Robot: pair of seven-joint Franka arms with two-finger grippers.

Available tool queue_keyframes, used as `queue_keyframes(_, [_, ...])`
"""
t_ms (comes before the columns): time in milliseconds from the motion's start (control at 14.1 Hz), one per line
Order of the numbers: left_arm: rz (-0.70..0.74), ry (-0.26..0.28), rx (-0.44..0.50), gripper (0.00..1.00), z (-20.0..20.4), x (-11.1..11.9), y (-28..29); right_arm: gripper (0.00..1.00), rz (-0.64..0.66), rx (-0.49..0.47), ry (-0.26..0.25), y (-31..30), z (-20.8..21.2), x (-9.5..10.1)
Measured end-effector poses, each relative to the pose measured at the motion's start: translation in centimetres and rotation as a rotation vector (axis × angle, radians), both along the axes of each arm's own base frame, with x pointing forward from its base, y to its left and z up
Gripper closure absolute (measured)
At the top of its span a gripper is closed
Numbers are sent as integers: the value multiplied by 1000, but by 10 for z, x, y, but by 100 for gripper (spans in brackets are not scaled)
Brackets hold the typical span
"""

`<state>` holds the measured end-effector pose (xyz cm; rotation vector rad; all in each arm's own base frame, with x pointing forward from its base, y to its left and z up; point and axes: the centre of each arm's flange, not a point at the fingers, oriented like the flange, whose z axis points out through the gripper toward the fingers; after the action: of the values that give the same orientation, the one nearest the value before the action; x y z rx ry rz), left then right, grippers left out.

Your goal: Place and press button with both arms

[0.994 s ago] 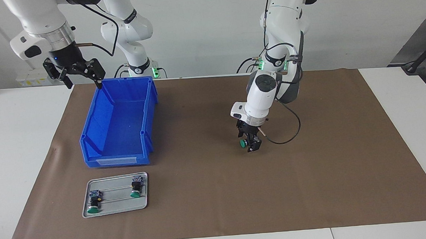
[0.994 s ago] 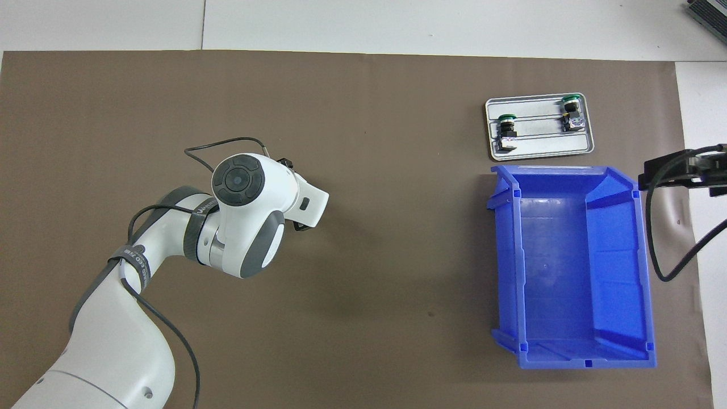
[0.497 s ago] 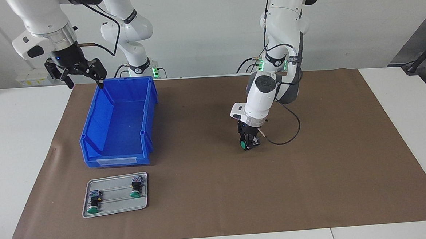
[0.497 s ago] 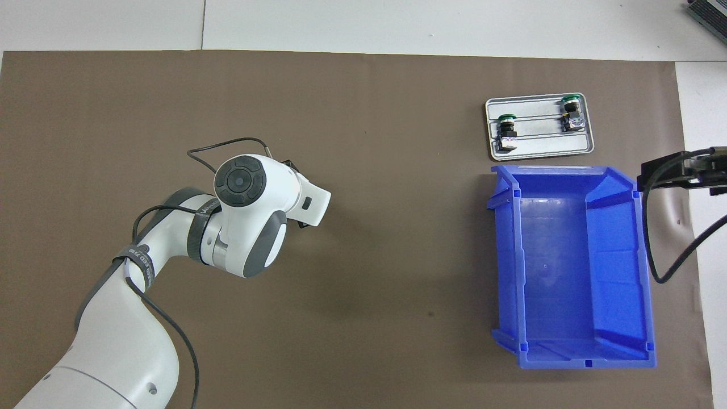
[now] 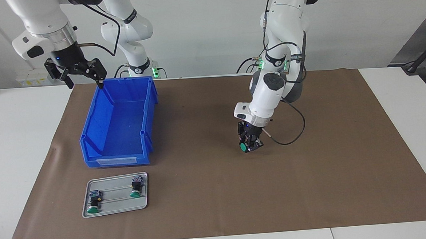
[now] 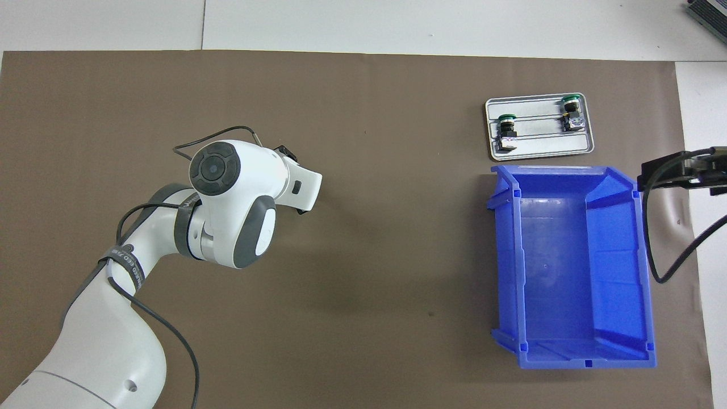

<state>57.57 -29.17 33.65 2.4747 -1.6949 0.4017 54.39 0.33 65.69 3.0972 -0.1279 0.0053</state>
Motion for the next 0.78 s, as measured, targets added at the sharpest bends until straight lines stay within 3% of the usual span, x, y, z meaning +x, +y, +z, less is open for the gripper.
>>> queue_keyframes(142, [-11,28,-48,58,6,7,24,0,-8,1,0,0,0,0])
queue_keyframes(426, [-61,68,-297,58,10,20,90,0,-69,21,0,1,-1,0])
queue_keyframes(781, [-82,-24,-569,58,-9,1,149,0,-90,21,16,-8,-9,0])
